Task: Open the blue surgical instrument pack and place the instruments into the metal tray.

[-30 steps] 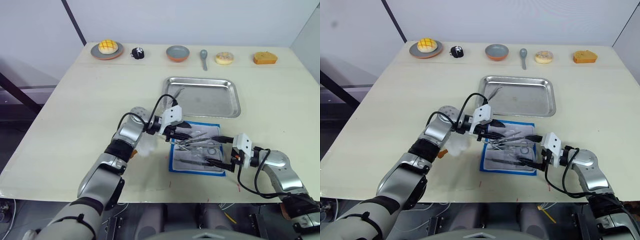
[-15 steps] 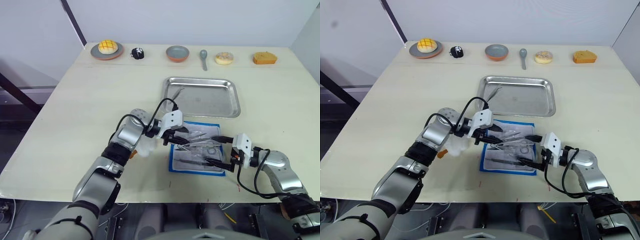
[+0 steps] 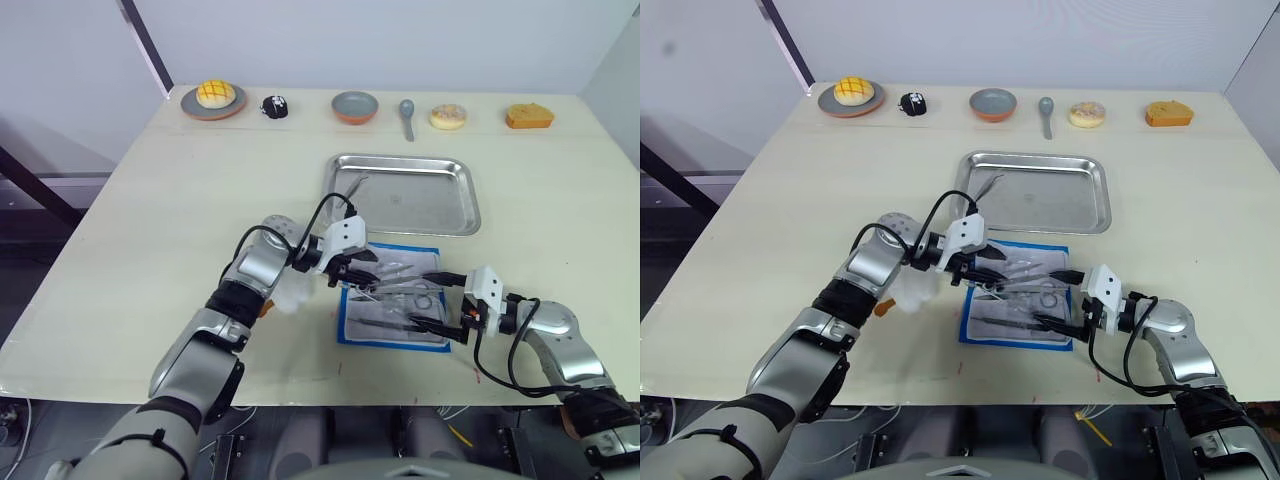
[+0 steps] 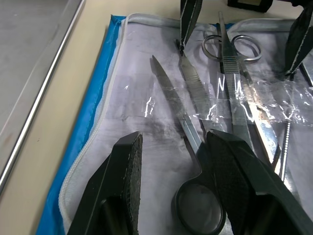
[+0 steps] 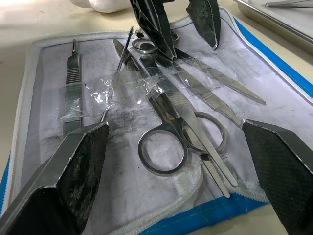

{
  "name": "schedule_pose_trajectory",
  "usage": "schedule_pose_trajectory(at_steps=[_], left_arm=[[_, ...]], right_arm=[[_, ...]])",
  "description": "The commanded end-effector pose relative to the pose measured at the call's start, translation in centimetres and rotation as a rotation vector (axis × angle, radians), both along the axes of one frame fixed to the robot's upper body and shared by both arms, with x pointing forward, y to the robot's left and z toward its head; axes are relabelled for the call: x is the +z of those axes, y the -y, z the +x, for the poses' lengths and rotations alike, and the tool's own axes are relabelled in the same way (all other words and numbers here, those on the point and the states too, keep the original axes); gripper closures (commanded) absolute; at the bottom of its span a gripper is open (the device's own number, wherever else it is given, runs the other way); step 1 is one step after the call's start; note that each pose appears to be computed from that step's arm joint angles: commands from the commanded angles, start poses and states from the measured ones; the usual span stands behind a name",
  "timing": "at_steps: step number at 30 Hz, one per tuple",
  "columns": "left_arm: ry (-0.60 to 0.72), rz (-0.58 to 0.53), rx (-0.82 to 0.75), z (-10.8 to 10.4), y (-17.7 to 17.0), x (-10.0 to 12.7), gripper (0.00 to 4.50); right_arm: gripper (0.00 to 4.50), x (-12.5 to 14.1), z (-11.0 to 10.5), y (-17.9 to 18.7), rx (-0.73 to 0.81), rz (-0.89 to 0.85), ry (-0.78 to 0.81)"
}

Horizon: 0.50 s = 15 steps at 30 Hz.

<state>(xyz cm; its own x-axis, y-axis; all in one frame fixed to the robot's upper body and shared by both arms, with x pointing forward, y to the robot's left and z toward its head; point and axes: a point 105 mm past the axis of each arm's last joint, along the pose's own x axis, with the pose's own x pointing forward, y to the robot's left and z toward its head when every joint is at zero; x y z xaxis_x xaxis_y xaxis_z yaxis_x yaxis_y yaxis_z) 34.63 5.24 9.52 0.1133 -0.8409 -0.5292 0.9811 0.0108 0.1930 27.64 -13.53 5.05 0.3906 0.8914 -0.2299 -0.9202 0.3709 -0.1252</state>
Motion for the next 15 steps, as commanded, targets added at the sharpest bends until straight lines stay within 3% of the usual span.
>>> schedule_pose_trajectory(at_steps=[1,11,12,13,15], left_arm=[[0.022,-0.004,-0.002,0.33,0.07,0.46,2.25],[0.031,0.018,-0.038,-0.02,0.49,-0.25,2.25],[0.033,0.018,-0.039,-0.02,0.60,-0.28,2.79],[0.034,0.019,-0.041,0.00,0.67,-0.32,2.90],[0.036,0.020,-0.042,0.04,0.74,-0.36,3.67]], right_arm=[[0.00,-4.63,-1.89,0.78,-0.027,-0.079,-0.189],[0.00,-4.65,-1.93,0.68,-0.028,-0.075,-0.190],[0.00,-4.66,-1.94,0.68,-0.028,-0.074,-0.190],[0.00,-4.67,-1.95,0.68,-0.029,-0.074,-0.191],[0.00,-4.67,-1.96,0.68,-0.028,-0.074,-0.191]])
